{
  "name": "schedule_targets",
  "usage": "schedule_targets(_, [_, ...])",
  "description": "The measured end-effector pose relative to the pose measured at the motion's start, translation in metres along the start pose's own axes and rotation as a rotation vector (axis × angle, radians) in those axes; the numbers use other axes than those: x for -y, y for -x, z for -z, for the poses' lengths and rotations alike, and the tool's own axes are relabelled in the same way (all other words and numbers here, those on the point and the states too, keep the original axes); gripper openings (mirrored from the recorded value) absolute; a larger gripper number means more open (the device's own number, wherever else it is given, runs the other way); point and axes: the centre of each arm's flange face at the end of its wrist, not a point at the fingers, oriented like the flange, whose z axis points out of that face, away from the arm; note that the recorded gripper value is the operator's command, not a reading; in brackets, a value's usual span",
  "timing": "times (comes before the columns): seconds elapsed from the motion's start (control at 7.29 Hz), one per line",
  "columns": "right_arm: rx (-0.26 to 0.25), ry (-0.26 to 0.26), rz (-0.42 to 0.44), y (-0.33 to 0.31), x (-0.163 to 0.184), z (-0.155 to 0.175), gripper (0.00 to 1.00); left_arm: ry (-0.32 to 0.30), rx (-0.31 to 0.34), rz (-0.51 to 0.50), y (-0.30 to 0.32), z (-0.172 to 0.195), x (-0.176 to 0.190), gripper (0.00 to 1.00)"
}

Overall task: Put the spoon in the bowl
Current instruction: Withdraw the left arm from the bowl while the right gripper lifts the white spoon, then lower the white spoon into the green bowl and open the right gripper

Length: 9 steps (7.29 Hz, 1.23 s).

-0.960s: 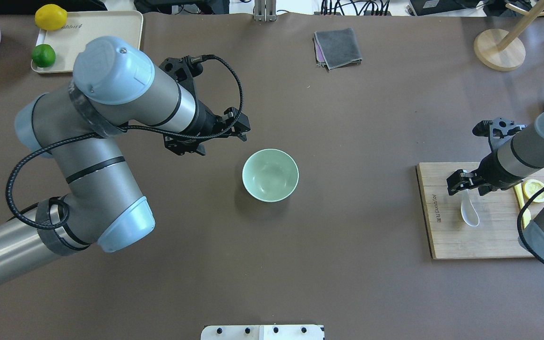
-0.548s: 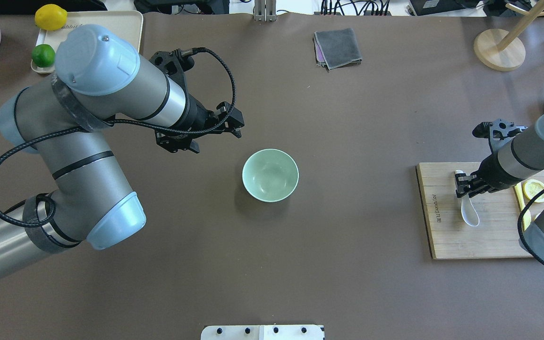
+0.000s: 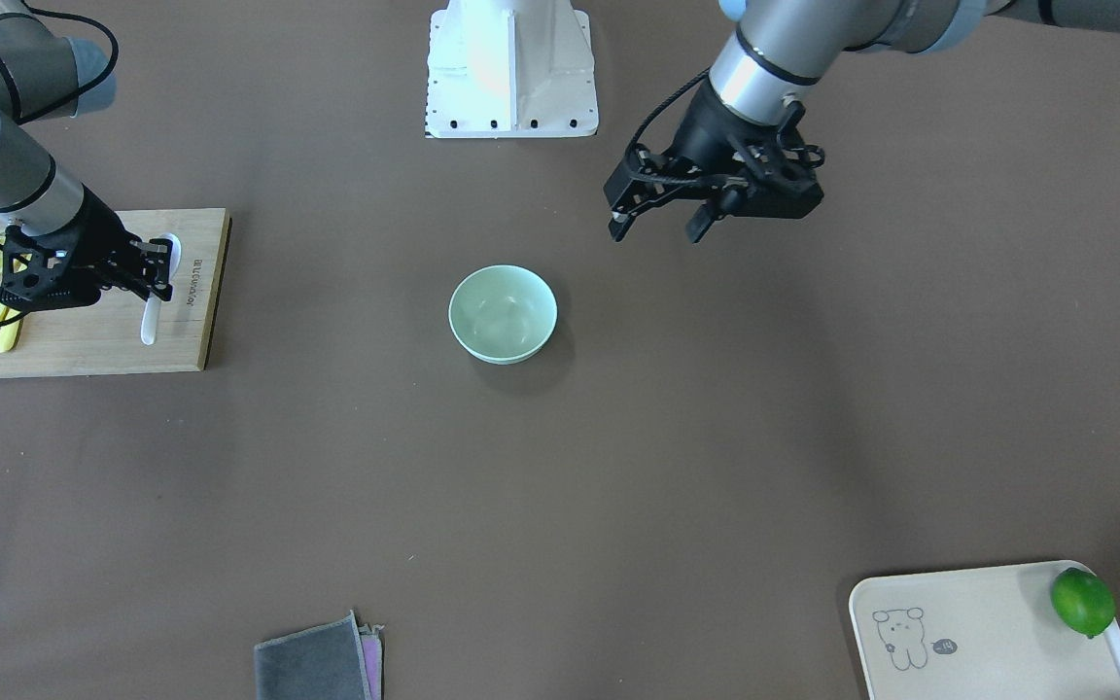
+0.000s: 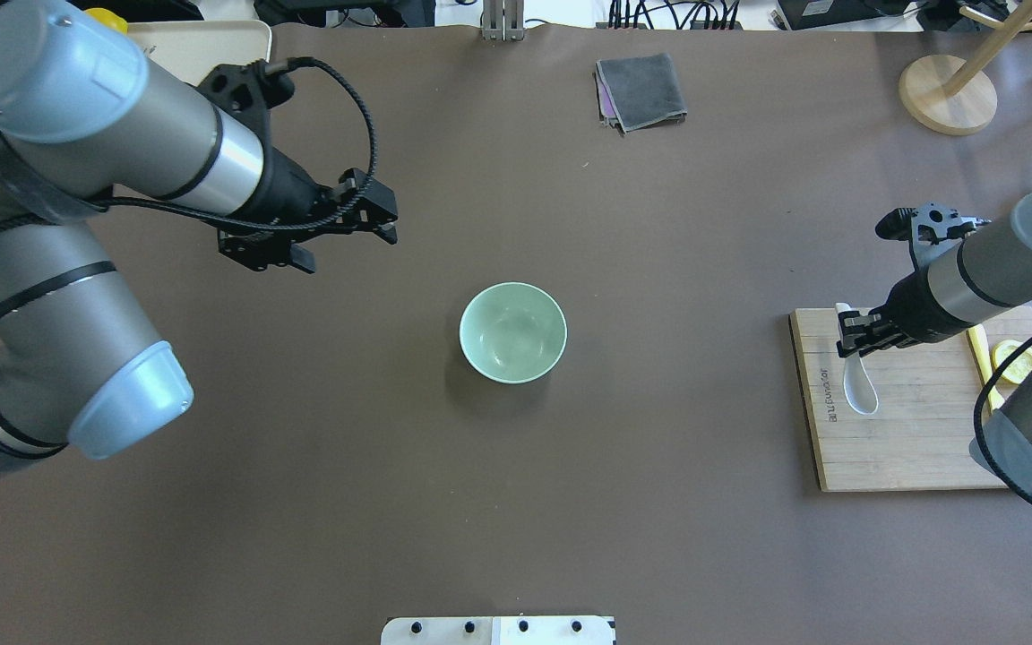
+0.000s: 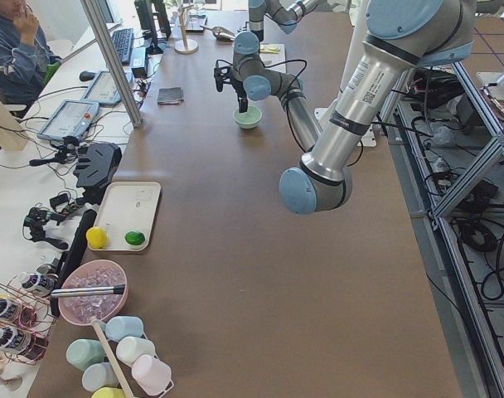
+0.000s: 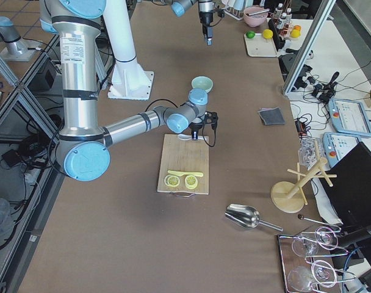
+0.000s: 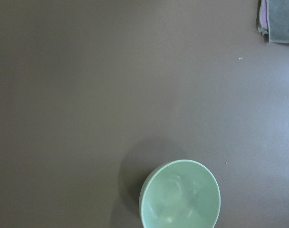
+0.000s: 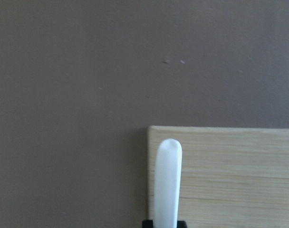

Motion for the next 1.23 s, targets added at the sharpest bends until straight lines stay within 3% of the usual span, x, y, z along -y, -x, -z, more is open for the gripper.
schedule_targets(0.27, [0.063, -0.050, -0.074, 0.118, 0.026, 0.017, 0.00, -0.005, 0.072, -0.129, 0.095, 0.029, 0.003, 0.98])
schedule_targets(0.55, [0.076, -0.117, -0.161, 0.248, 0.034, -0.002, 0.00, -0.009, 0.138, -0.229, 0.155, 0.042, 0.010, 0.98])
schedule_targets(0.82, [0.078, -0.155, -0.237, 0.335, 0.054, -0.025, 0.00, -0.002, 0.160, -0.248, 0.169, 0.036, 0.016, 0.98])
schedule_targets(0.96, [0.076, -0.169, -0.250, 0.355, 0.051, -0.034, 0.97, -0.001, 0.161, -0.251, 0.171, 0.030, 0.019, 0.98])
schedule_targets(1.23, [0.074, -0.191, -0.257, 0.372, 0.033, -0.047, 1.00, 0.000, 0.161, -0.253, 0.175, 0.021, 0.025, 0.98])
